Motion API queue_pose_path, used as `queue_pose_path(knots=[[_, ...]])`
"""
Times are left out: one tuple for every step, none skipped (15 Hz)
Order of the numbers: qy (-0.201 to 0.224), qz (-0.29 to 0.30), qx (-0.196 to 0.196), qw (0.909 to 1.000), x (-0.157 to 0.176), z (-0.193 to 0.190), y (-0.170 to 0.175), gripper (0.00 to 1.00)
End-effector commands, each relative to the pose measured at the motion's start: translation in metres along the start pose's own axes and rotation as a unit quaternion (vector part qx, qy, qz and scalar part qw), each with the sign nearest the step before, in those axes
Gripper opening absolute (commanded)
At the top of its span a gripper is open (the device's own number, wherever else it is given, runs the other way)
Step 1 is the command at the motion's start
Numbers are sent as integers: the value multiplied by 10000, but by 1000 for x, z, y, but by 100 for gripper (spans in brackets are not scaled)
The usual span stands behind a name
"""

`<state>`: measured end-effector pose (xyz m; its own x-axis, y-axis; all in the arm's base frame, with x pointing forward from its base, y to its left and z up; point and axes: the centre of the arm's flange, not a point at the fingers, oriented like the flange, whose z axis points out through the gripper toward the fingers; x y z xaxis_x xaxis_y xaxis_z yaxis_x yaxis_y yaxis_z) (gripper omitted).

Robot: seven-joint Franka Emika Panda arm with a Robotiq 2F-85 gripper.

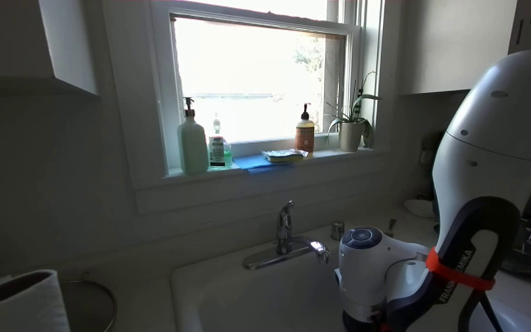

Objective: Stack up the grey cups, put them in the blue bowl and then put bowl with the cup in the sink

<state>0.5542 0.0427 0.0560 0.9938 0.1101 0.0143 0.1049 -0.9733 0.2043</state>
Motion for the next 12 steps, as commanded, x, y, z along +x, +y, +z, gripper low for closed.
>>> queue_pose_path(knots=[[68,10,27,10000,10,-2,0,59],[95,30,73,9999,10,-8,1,66],[148,29,132,9998,10,-15,0,72],[187,32,177,9997,11,-20,0,80],[221,18,254,9994,11,-26,-1,86],[269,27,299,9992,13,-32,-3,94],[278,34,425,9987,14,-38,-5,98],[295,42,529,9982,15,-44,-7,100],[326,36,629,9975,16,-50,-9,100],[355,76,722,9967,17,-58,-12,100],[410,119,772,9961,18,-64,-12,100],[456,174,811,9955,18,-74,-13,100]])
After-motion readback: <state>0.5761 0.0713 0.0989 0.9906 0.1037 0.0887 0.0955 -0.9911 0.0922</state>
